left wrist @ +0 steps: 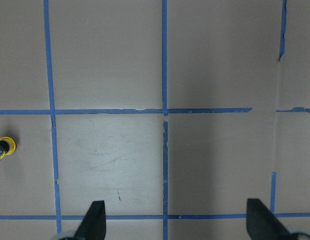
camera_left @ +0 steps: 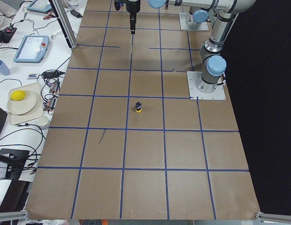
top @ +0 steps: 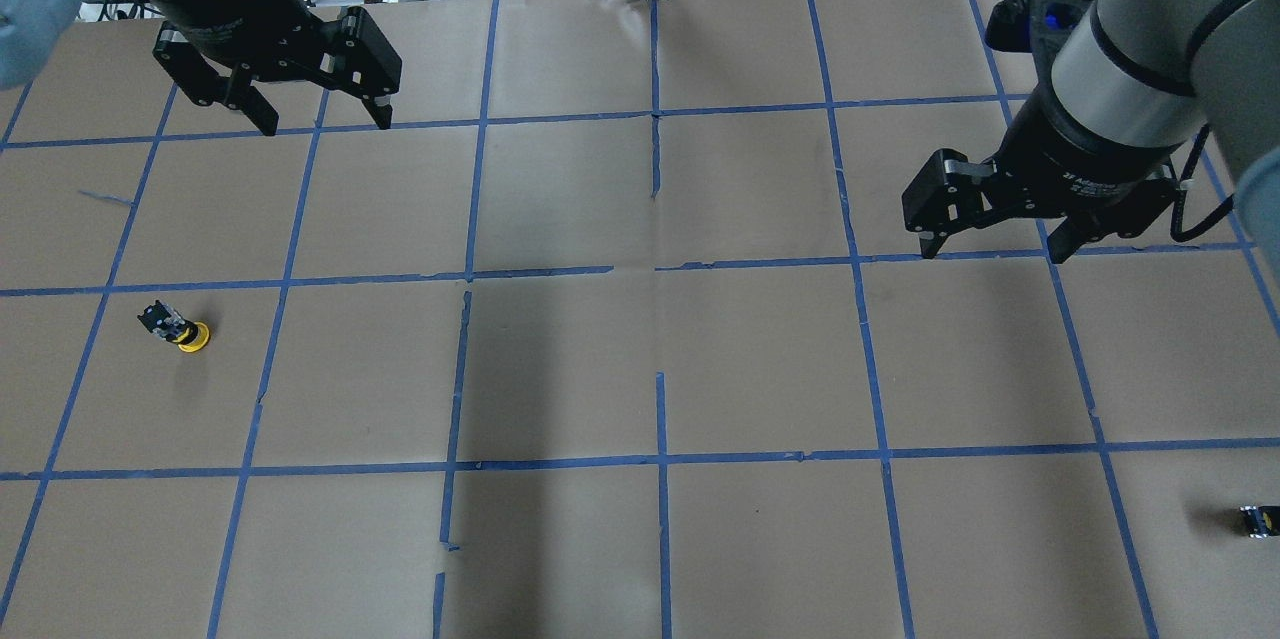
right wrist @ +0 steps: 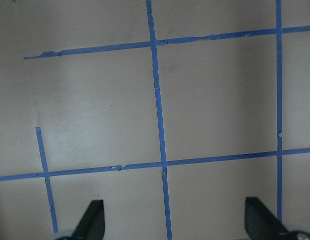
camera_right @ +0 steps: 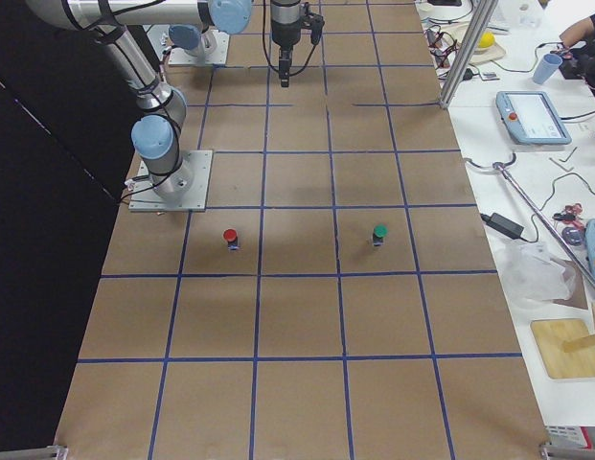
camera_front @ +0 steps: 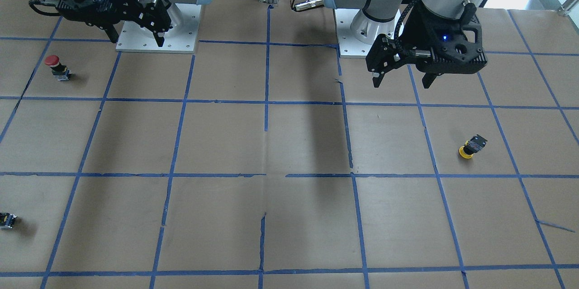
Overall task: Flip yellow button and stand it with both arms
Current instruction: 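Move the left gripper down toward the yellow-capped button lying on its side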
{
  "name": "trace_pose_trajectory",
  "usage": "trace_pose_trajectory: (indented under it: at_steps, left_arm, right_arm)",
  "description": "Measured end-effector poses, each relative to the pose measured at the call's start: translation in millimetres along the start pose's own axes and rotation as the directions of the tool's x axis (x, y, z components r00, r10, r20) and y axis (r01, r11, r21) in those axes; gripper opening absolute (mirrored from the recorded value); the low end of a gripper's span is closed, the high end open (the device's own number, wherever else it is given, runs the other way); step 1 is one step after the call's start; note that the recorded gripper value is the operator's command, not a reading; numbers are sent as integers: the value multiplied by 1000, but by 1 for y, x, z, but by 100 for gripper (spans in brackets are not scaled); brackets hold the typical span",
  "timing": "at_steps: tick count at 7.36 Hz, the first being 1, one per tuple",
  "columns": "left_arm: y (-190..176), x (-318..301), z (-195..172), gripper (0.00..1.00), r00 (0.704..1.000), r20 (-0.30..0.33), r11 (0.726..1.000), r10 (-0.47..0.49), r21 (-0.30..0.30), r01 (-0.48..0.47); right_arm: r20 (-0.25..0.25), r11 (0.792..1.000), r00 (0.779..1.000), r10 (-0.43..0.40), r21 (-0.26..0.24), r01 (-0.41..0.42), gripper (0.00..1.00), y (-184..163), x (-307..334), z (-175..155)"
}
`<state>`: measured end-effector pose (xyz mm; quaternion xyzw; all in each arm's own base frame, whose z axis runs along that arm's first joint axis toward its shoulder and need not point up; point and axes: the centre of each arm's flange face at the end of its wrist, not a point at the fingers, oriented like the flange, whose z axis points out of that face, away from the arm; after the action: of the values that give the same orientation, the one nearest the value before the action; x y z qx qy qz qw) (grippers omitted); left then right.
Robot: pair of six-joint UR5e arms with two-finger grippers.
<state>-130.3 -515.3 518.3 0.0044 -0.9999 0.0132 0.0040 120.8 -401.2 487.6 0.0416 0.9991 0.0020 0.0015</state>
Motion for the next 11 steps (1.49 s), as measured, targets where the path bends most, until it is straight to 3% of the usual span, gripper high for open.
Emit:
trace_pose_trajectory:
  at_steps: [5,7,9,11]
  left_arm:
    - [3,-13,16,99,1000,8,999,20,-37,-20]
    - [1,-60,40,99,993,32,990,110,-87,-107]
    - [-3,-132,73,99,972,12,965,234,-122,-230]
    - [2,-198,124,98,940,1,934,341,-114,-339]
  right_arm:
    - [0,1000,1000,6,7,-6,100,-1,0,-1]
    - [2,1000,1000,9,29,-9,100,-3,0,-3]
    - [2,999,1000,10,34,-10,100,-4,0,-3]
    - [2,999,1000,10,34,-11,100,-4,0,-3]
